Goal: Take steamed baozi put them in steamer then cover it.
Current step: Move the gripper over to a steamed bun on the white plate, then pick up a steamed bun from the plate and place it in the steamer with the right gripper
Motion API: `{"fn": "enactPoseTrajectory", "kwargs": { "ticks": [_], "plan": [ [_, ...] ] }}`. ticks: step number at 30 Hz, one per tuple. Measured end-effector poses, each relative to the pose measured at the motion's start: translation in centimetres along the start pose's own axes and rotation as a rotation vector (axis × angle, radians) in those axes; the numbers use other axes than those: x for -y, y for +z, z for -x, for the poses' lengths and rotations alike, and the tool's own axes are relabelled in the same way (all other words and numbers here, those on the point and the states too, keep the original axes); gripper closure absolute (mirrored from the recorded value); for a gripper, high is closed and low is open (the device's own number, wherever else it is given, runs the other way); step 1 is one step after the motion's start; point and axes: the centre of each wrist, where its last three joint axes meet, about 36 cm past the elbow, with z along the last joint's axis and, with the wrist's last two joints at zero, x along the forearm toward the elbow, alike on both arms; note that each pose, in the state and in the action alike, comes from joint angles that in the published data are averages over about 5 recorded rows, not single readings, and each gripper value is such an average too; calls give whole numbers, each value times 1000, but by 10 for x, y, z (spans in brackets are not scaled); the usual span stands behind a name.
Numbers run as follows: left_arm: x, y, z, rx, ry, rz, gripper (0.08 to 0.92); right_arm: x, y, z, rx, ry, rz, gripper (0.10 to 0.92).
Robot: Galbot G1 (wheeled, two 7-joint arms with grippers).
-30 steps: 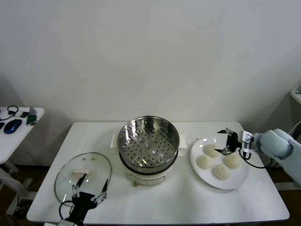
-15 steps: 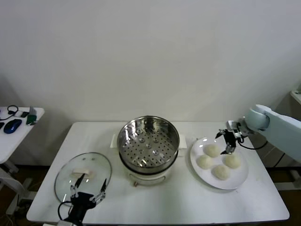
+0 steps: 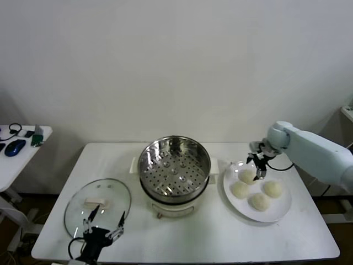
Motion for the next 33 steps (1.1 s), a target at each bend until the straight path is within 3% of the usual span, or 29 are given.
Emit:
{"fn": "enactPoseTrajectory", "kwargs": {
  "ticks": [18, 27, 33],
  "plan": [
    [-1, 2, 5, -5, -1, 3, 177, 3, 10, 15, 6, 11, 32, 334],
    [1, 1, 6, -2, -5, -2, 177, 13, 3, -14, 45, 36, 0, 344],
    [1, 0, 4, 3, -8, -2, 177, 29, -21, -61, 76, 78, -99, 351]
  ]
}}
